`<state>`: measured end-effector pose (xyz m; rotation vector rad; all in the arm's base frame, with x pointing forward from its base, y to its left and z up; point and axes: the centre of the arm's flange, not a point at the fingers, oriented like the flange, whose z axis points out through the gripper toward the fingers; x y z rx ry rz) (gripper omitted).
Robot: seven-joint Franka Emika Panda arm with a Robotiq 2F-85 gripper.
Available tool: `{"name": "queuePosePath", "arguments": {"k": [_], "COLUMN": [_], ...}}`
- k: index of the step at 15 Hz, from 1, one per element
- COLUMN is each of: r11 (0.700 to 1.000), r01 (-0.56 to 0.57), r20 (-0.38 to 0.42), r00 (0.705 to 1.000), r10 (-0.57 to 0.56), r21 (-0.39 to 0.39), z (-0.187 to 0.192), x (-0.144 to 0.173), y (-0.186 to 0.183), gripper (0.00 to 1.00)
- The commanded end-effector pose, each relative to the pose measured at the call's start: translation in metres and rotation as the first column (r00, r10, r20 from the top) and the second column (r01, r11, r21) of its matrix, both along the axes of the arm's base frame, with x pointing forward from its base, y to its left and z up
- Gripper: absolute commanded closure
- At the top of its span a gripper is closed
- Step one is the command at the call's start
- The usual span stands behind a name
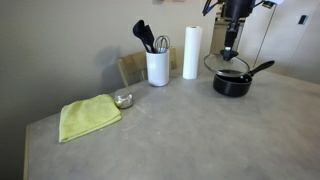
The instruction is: Uncover the pot
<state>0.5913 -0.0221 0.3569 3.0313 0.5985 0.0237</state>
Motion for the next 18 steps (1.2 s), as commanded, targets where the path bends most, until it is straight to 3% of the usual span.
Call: {"name": "queuePosePath", "arguments": {"k": [1,5,9,11,14,18], "r11": [0.996,0.949,0.856,0.790,0.662,0.482], "r01": [0.082,0.304,0.511,0.605,0.735,0.852], "r20": [0.003,0.049,0.106,0.128,0.149,0.081], "r00": [0.997,0.952,0.858,0.796,0.678,0.505], "r10": [-0.082,-0.301,-0.502,-0.592,-0.720,-0.859], "r21": [-0.042,-0.081,-0.080,-0.103,-0.144,-0.203], "z": [-0.009,-0.055,-0.099,-0.118,-0.140,-0.159], "x": [-0.042,-0.060,-0.073,-0.078,-0.083,-0.088], "y": [0.058,0.108,0.132,0.142,0.153,0.161], "gripper": [0.85,0.85,0.85,0.85,0.85,0.85]}}
